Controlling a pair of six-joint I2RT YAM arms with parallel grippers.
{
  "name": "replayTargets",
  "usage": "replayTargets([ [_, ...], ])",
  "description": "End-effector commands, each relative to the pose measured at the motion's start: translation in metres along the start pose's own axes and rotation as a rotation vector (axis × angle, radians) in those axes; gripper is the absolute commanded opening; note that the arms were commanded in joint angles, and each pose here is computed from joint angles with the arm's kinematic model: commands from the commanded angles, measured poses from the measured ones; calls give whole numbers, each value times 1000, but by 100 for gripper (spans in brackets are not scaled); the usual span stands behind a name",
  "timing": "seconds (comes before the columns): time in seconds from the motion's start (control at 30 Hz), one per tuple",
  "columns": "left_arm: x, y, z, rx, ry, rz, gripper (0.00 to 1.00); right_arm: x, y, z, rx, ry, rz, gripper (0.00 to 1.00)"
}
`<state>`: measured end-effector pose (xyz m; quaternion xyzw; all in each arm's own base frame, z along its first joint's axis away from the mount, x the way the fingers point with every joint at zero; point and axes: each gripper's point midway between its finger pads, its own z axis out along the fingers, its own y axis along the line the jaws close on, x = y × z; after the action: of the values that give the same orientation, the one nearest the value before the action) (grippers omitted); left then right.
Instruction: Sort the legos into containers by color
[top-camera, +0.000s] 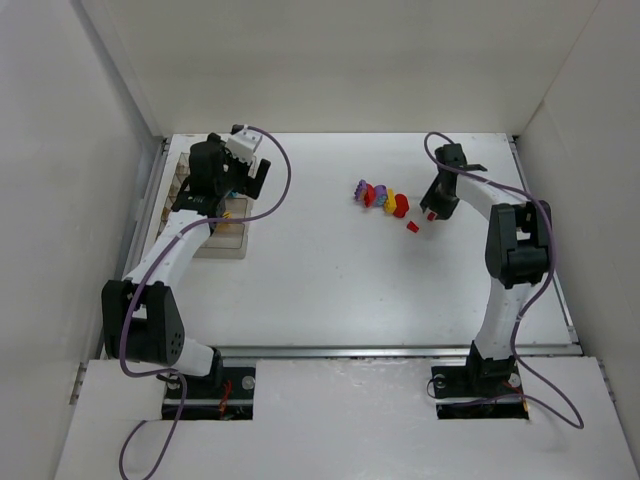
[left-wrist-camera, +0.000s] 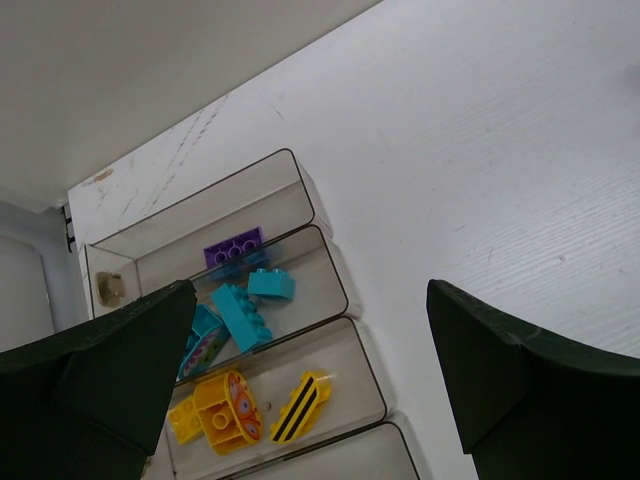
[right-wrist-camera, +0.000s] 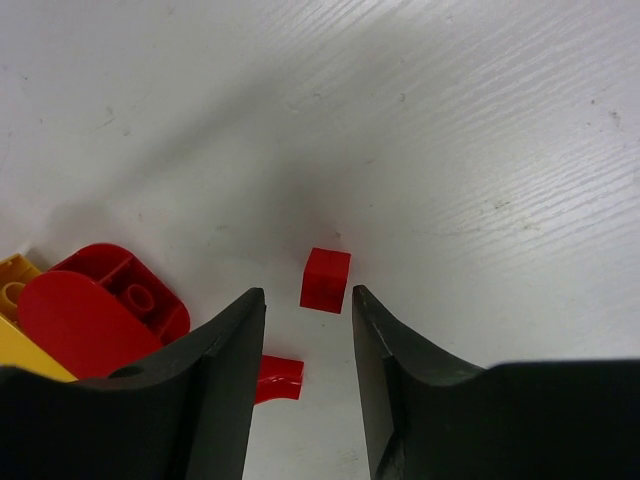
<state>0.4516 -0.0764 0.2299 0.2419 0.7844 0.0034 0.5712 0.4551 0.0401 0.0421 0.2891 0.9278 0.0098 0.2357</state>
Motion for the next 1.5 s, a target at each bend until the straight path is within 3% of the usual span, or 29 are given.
replayTargets([
  [0.0, -14, 6, -1, -28, -47, -2, 100, 0, -5, 2, 40, -18, 22, 46],
  [0.3, -13, 7, -2, -36, -44, -3, 100, -2, -9, 11, 68, -17, -5, 44],
  [0.53, -12, 6, -4, -36, -44, -3, 100, -5, -4, 8, 46, -28, 0, 21],
  [0.67, -12, 7, -4, -36, -44, 11, 100, -11, -4, 1, 46, -50, -10, 0],
  [0.8, -18, 3, -6, -8, -65, 41, 100, -35, 15, -30, -27, -138, -126, 0],
  [0.97, -40, -26, -9, 186, -153, 132, 100, -73, 103, -134, -508, -342, -464, 0],
  [1.03, -51, -43, -17, 290, -205, 176, 100, -64, 140, -186, -792, -360, -586, 0],
  [1.07, -65, -60, -24, 397, -284, 244, 100, -64, 157, -216, -905, -416, -644, 0],
  [1.2, -111, -92, -60, 517, -533, 490, 100, -27, 200, -298, -1258, -482, -825, 0],
  [1.3, -140, -108, -74, 516, -662, 563, 100, 1, 222, -333, -1422, -458, -930, 0],
  [1.47, -185, -125, -107, 497, -814, 593, 90, 78, 259, -378, -1664, -312, -1055, 0],
])
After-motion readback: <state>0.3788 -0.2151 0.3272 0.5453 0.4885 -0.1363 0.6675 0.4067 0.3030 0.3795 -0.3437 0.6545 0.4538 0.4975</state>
